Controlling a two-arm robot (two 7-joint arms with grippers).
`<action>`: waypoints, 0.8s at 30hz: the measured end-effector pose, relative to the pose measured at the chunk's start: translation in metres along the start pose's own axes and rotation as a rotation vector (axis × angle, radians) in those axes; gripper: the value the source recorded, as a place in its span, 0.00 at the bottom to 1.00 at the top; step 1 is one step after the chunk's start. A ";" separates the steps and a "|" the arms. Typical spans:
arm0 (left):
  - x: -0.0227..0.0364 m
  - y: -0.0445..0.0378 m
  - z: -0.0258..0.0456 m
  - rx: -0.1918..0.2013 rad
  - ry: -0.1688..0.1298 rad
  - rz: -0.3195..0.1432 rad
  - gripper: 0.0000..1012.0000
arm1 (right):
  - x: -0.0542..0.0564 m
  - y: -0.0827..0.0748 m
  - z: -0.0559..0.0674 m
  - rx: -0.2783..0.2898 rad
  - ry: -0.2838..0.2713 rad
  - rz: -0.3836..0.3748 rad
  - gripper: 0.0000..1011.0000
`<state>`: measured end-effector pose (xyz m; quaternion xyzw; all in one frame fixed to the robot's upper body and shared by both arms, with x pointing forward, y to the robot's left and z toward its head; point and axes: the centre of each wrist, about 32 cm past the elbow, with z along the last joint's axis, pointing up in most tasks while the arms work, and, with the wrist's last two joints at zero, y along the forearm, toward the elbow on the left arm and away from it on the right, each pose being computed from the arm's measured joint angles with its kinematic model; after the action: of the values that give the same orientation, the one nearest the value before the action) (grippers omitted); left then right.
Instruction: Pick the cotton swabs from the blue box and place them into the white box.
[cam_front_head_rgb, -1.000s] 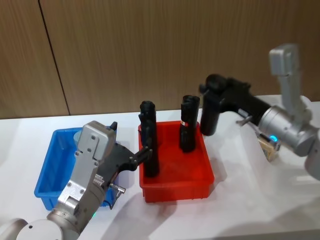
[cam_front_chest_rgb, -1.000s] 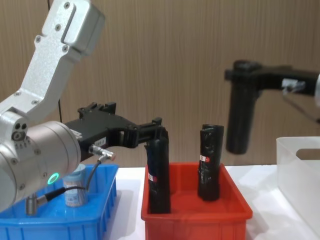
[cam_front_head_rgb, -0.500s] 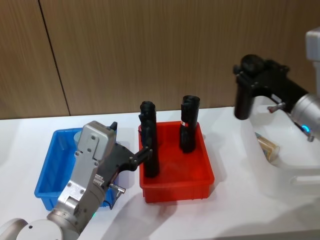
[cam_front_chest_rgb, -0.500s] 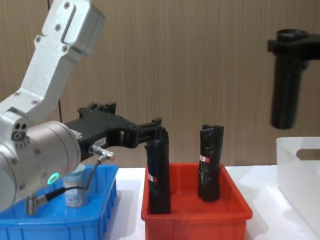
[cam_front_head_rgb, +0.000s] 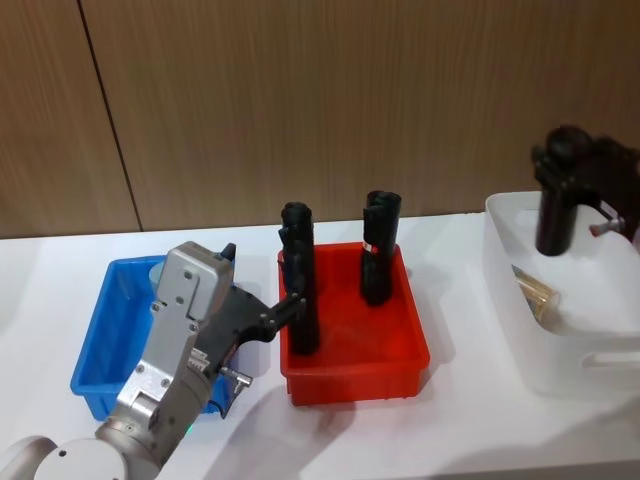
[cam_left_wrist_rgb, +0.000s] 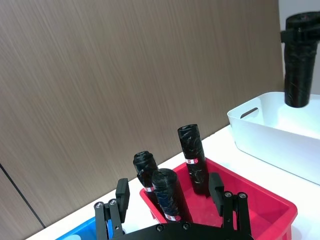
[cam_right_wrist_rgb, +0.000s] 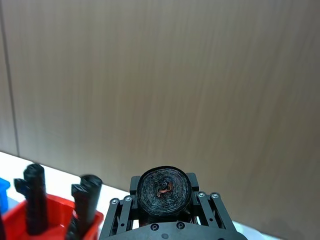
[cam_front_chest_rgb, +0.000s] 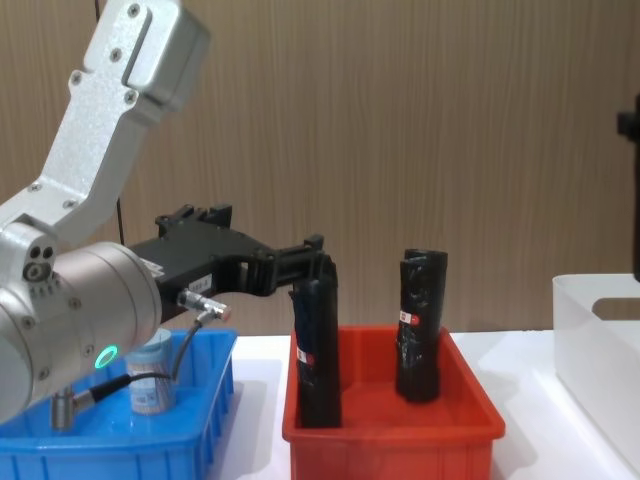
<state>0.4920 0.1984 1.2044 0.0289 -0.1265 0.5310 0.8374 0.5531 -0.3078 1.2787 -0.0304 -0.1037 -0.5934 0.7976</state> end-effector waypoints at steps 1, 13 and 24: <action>0.0000 0.0000 0.0000 0.000 0.000 0.000 0.99 | 0.001 0.000 -0.001 -0.007 0.000 -0.006 0.53; 0.0000 0.0000 0.0000 0.000 0.000 0.000 0.99 | 0.016 -0.004 -0.028 -0.103 0.029 -0.048 0.53; 0.0000 0.0000 0.0000 0.000 0.000 0.000 0.99 | 0.024 -0.004 -0.046 -0.151 0.063 -0.054 0.58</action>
<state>0.4920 0.1984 1.2044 0.0289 -0.1264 0.5310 0.8374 0.5620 -0.3392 1.2387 -0.0691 -0.0341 -0.6217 0.7794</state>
